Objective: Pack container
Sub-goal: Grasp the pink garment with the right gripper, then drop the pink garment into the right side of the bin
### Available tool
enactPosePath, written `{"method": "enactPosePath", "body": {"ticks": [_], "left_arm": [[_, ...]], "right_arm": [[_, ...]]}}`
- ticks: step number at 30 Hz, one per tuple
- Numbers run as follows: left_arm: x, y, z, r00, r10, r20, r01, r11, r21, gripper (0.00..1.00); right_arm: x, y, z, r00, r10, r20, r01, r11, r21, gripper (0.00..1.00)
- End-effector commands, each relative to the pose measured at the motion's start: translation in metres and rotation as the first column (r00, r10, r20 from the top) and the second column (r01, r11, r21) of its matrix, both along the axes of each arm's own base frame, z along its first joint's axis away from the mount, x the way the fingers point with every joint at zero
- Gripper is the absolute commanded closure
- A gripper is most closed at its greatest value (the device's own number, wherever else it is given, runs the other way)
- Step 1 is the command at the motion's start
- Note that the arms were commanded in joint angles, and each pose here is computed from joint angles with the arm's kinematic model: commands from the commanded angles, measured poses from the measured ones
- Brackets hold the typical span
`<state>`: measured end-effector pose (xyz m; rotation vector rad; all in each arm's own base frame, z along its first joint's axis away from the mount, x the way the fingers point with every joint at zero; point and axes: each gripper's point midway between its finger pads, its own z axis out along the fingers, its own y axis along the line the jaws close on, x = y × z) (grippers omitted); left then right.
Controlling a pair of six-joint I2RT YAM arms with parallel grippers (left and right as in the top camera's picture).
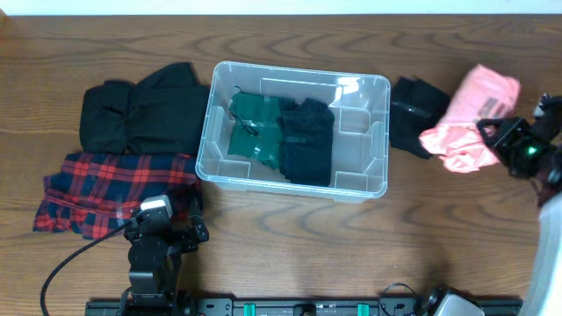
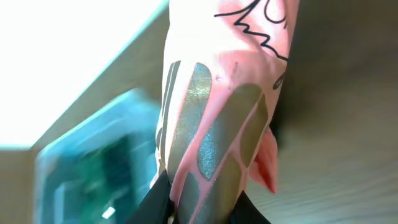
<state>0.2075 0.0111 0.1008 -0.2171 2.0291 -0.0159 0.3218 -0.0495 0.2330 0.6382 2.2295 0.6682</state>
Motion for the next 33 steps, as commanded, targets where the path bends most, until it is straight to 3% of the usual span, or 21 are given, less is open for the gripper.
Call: {"method": "enactPosePath", "body": {"ticks": [1,5,11,22,26,30,33], "left_arm": [[0.0,0.002,-0.005,1.0,0.003,-0.008,-0.003,1.0,0.014,0.02],[0.0,0.002,-0.005,1.0,0.003,-0.008,-0.003,1.0,0.014,0.02],[0.0,0.002,-0.005,1.0,0.003,-0.008,-0.002,1.0,0.014,0.02],[0.0,0.002,-0.005,1.0,0.003,-0.008,-0.003,1.0,0.014,0.02],[0.0,0.002,-0.005,1.0,0.003,-0.008,-0.003,1.0,0.014,0.02],[0.0,0.002,-0.005,1.0,0.003,-0.008,-0.003,1.0,0.014,0.02],[0.0,0.002,-0.005,1.0,0.003,-0.007,-0.003,1.0,0.014,0.02]], "right_arm": [[-0.017,0.056,0.027,0.988,0.14,0.061,-0.143,0.989,0.039,0.93],[-0.026,0.112,0.039,0.965,0.252,0.075,-0.259,0.961,0.096,0.91],[-0.001,0.171,0.032,0.959,0.277,0.065,-0.285,0.937,0.202,0.89],[0.041,0.221,-0.08,0.944,0.258,-0.205,-0.213,0.953,0.216,0.88],[0.052,0.21,-0.113,0.941,0.217,-0.259,-0.188,0.973,0.134,0.8],[0.056,0.203,-0.123,0.933,0.273,-0.234,-0.272,0.962,0.039,0.49],[0.056,0.199,-0.112,0.929,0.308,-0.204,-0.312,0.95,0.013,0.46]]}}
